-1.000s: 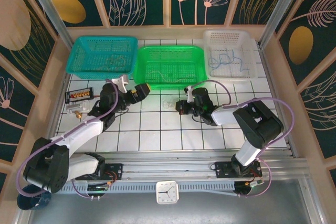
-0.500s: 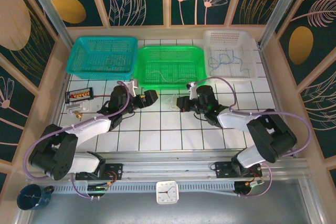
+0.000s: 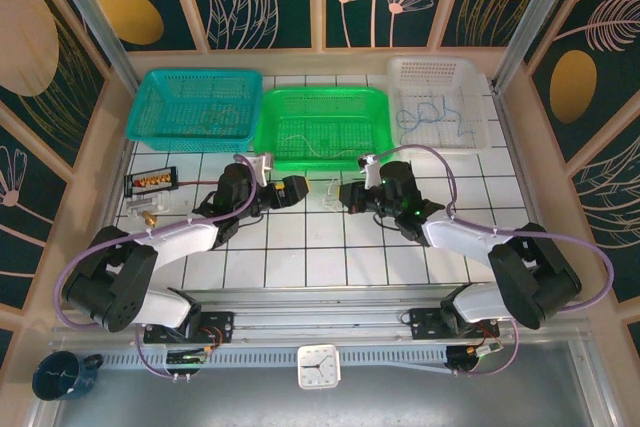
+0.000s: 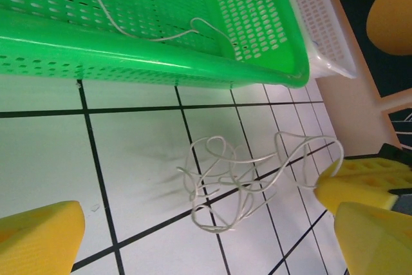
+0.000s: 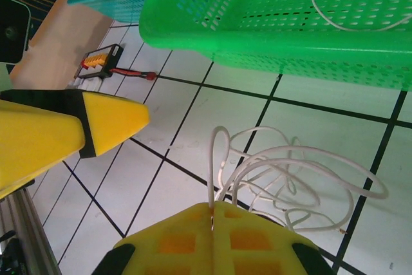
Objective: Untangle the cables
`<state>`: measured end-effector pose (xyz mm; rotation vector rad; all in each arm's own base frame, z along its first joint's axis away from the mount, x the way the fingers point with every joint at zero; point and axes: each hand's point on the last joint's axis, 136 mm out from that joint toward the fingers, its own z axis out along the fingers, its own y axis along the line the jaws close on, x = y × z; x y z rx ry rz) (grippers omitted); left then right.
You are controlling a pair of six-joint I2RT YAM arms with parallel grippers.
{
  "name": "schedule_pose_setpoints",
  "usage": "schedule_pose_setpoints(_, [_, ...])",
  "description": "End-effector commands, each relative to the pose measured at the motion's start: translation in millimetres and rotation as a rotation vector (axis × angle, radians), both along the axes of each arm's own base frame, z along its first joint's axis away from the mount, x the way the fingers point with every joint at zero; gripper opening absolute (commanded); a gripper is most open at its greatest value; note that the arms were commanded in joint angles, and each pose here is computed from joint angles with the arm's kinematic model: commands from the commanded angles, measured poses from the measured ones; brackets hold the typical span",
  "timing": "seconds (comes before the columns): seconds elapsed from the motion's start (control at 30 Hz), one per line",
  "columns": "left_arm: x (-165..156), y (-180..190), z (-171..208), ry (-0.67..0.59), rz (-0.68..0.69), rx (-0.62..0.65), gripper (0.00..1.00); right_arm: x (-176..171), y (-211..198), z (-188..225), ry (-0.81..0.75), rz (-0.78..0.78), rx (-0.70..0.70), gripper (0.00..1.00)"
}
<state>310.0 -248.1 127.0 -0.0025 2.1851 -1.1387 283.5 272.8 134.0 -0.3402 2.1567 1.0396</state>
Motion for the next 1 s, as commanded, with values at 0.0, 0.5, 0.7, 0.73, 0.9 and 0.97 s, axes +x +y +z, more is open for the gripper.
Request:
schedule_pose_setpoints(0.0, [1,-12,18,-0.081,-0.063,-0.02,0.99,0,3,16,-0.034,0.026,0.018,0.0])
schedule_pose_setpoints(0.5, [-19,-23,-7,-0.091,-0.165,0.026,0.98,2,3,39,-0.067,0.021,0.048,0.0])
schedule_pose_setpoints(0.7, [-20,-21,-20,-0.071,-0.154,0.037,0.95,0,1,58,-0.098,0.017,0.07,0.0])
schedule_pose_setpoints(0.73, [-20,-21,-21,-0.07,-0.156,0.042,0.94,0,1,61,-0.103,0.018,0.074,0.0])
schedule_pose_setpoints(0.9, [-20,-22,-28,-0.055,-0.167,0.053,0.87,0,0,75,-0.127,0.016,0.085,0.0])
schedule_pose_setpoints(0.97, [-20,-24,-29,-0.051,-0.171,0.045,0.83,0,-1,80,-0.136,0.014,0.089,0.0])
